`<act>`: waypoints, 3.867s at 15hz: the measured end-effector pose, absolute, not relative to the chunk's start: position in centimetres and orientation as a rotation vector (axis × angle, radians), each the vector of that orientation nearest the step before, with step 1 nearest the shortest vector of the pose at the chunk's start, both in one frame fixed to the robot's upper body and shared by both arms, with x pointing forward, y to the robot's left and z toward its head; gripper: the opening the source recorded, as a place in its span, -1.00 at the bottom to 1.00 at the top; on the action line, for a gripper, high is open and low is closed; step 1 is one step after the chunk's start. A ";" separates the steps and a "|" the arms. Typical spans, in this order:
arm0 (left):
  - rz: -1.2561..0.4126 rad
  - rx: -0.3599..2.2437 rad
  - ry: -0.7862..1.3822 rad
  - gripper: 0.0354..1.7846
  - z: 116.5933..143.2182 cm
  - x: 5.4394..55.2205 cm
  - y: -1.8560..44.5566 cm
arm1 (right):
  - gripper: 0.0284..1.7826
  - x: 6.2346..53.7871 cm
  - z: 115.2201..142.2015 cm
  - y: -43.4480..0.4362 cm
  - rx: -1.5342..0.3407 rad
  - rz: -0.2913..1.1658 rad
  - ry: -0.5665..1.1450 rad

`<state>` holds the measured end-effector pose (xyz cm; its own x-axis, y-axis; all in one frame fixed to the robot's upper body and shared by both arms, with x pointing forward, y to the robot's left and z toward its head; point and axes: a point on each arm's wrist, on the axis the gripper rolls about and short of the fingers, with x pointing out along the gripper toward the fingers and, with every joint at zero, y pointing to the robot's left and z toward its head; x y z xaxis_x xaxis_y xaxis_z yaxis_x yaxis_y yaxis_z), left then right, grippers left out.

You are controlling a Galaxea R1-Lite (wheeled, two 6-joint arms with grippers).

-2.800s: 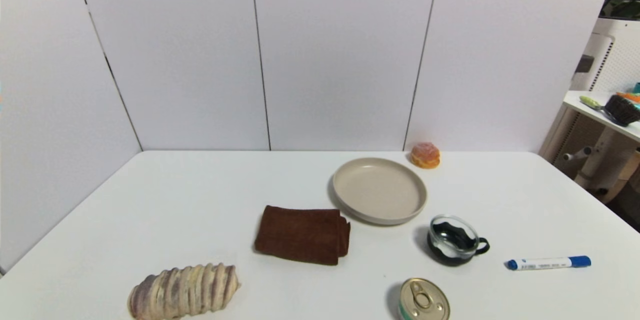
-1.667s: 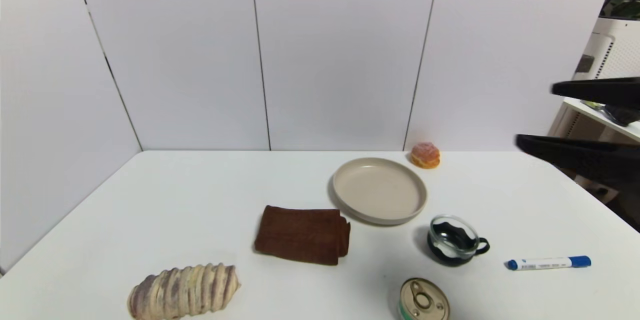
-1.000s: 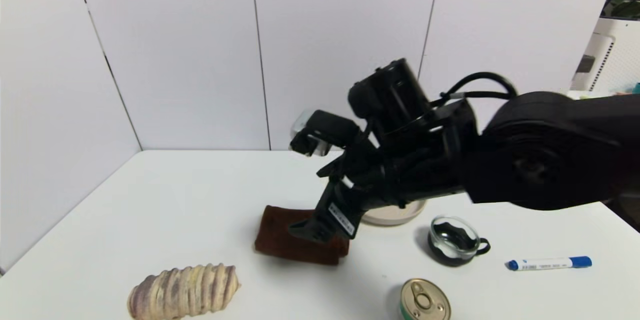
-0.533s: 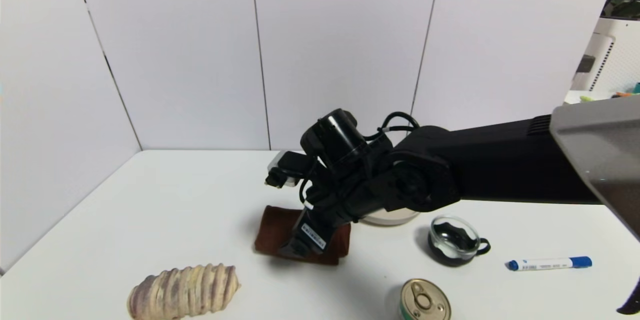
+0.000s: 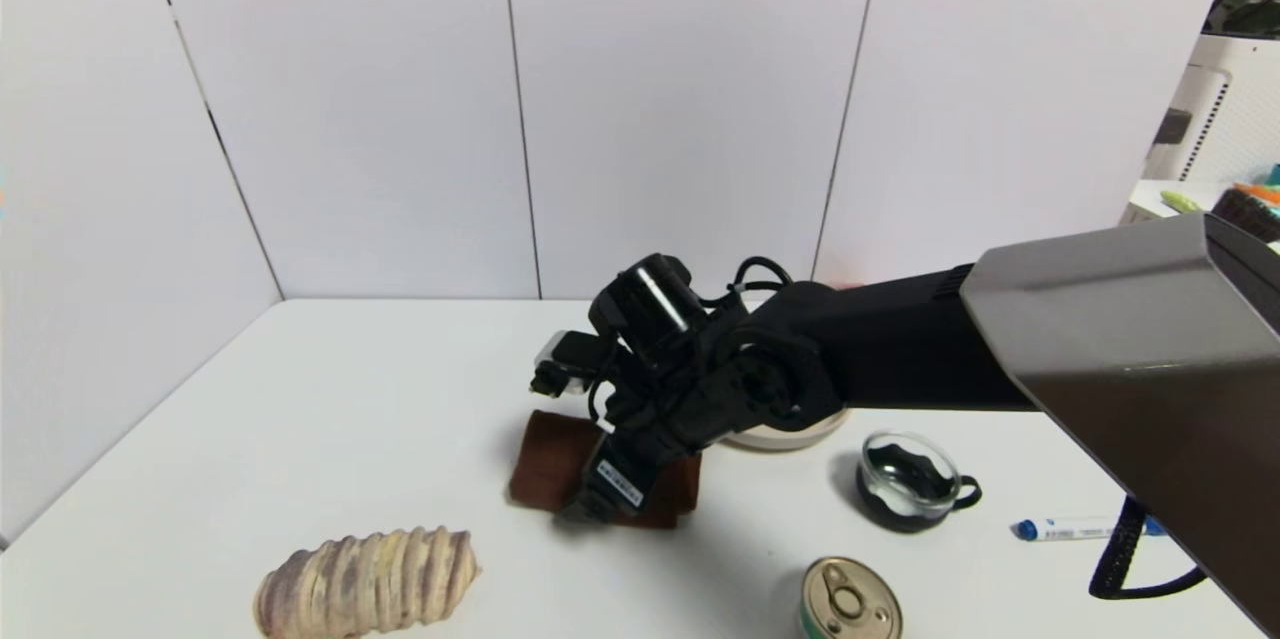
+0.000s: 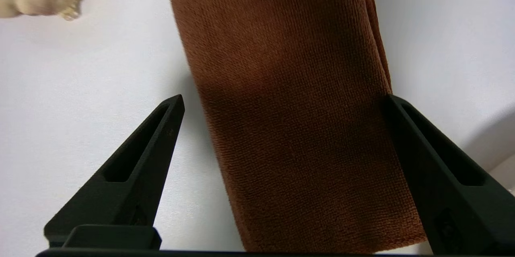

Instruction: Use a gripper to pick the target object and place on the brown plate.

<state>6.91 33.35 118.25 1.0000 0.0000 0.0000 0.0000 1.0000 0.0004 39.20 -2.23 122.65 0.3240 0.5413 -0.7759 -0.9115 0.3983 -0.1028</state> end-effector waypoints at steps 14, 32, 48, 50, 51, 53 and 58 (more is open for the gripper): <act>0.000 0.000 0.000 0.89 118.2 6.9 33.4 | -0.83 38.6 123.8 -3.8 -0.596 1.007 0.797; 0.000 0.000 0.000 0.89 118.2 6.9 33.4 | -0.83 46.2 130.4 -17.4 -0.468 0.638 0.671; 0.000 0.000 0.000 0.89 118.2 6.9 33.4 | 0.65 36.5 134.7 -23.4 -0.371 0.551 0.673; 0.000 0.000 0.000 0.89 118.2 6.9 33.4 | 0.71 31.8 135.7 -26.6 -0.307 0.476 0.652; 0.000 0.000 0.000 0.89 118.2 6.9 33.4 | 0.73 29.1 135.9 -28.3 -0.278 0.431 0.637; 0.000 0.000 0.000 0.89 118.2 6.9 33.4 | 0.78 23.2 135.3 -31.2 -0.229 0.325 0.582; 0.000 0.000 0.000 0.89 118.2 6.9 33.4 | 0.84 12.8 127.0 -33.5 -0.142 0.112 0.370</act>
<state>6.91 33.35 118.25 1.0000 0.0000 0.0000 0.0000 1.0000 0.0000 12.77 -33.49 126.98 0.9263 0.0827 -0.3676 -0.1344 0.9840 -0.1173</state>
